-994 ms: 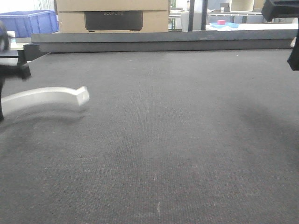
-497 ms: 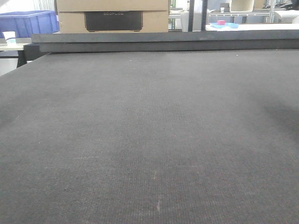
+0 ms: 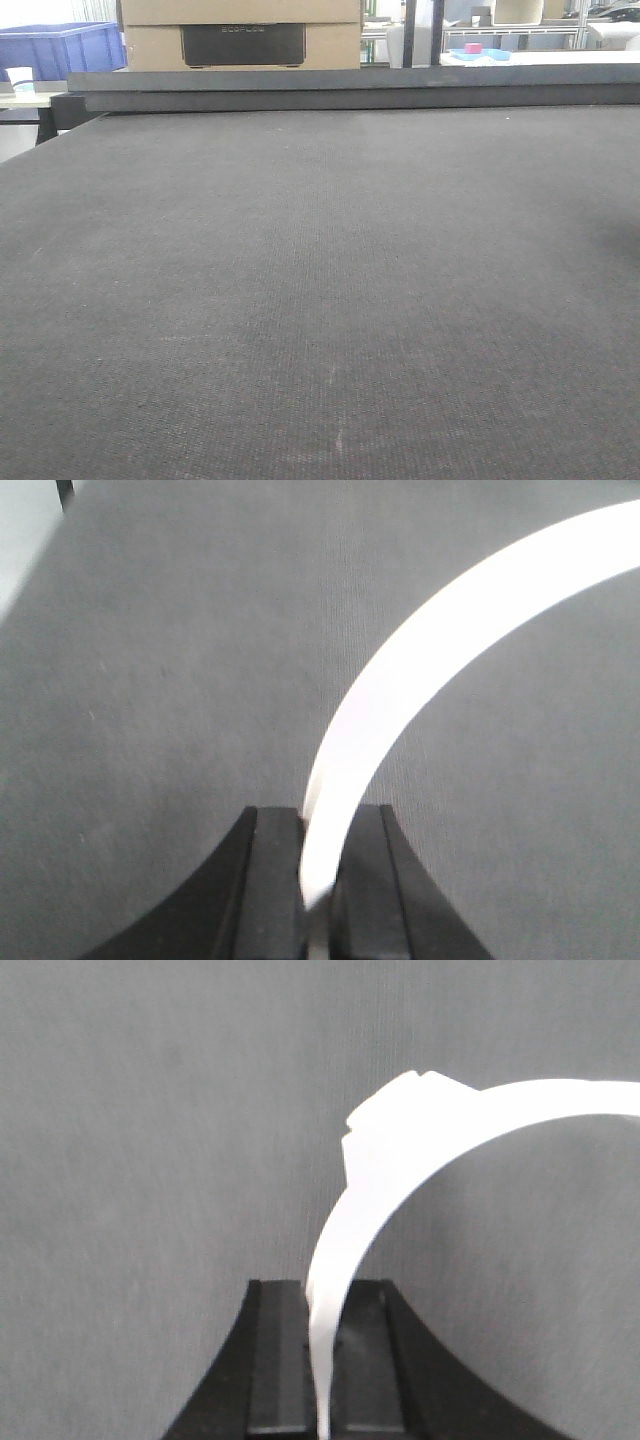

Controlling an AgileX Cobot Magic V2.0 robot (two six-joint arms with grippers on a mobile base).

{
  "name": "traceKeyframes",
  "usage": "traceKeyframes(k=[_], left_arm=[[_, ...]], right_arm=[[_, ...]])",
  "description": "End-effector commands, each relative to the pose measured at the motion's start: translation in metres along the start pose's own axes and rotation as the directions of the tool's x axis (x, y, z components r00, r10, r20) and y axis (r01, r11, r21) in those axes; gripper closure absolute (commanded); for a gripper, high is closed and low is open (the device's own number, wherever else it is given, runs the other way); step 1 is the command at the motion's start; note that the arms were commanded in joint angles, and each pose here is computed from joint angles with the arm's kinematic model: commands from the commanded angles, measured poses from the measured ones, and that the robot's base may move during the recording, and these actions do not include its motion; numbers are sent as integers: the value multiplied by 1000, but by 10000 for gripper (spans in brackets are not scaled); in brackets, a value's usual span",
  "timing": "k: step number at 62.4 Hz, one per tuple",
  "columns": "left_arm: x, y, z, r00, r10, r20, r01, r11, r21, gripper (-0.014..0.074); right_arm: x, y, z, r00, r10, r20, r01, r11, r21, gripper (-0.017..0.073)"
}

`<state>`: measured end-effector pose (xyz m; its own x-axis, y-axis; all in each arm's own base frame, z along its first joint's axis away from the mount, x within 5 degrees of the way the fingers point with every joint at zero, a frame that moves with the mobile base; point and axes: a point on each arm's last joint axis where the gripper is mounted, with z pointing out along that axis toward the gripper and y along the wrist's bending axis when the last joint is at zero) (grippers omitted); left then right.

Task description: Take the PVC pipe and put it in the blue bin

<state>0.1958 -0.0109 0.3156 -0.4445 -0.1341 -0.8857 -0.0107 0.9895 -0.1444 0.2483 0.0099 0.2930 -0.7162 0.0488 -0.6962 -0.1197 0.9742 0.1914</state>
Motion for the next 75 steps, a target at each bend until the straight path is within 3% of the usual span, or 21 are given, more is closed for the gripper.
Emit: traceKeyframes(k=[1,19,30,39,49,58,62,67,75], left_arm=[[-9,1,-12,994,-20,110,20,1000,9,704],[-13,0,-35,986,-21,168,19,1000,17,704],[-14,0,-41,982,0,187,-2,1000,10,704],[-14,0,-41,983,-4,185,2,1000,12,704],[-15,0,-48,978,-6,208,3,1000,16,704],[-18,-1,-63,961,-7,275,0,1000,26,704],[-21,-1,-70,948,-6,319,-4,999,32,704],[-25,-2,-81,921,0,388,-15,999,37,704],[-28,-3,-97,881,-4,473,-21,999,49,704]], right_arm=[[0,1,-18,990,-20,137,15,999,34,721],[26,7,-58,937,-44,348,14,996,88,707],[33,21,-71,916,-154,371,132,988,85,699],[36,31,-80,896,-205,394,196,979,64,699],[43,34,-103,878,-160,452,152,987,54,699],[51,35,-132,810,-230,539,195,973,122,699],[54,36,-144,780,-196,594,165,980,108,699],[55,37,-157,739,-106,665,92,994,55,699],[59,38,-166,711,-105,696,93,994,55,699]])
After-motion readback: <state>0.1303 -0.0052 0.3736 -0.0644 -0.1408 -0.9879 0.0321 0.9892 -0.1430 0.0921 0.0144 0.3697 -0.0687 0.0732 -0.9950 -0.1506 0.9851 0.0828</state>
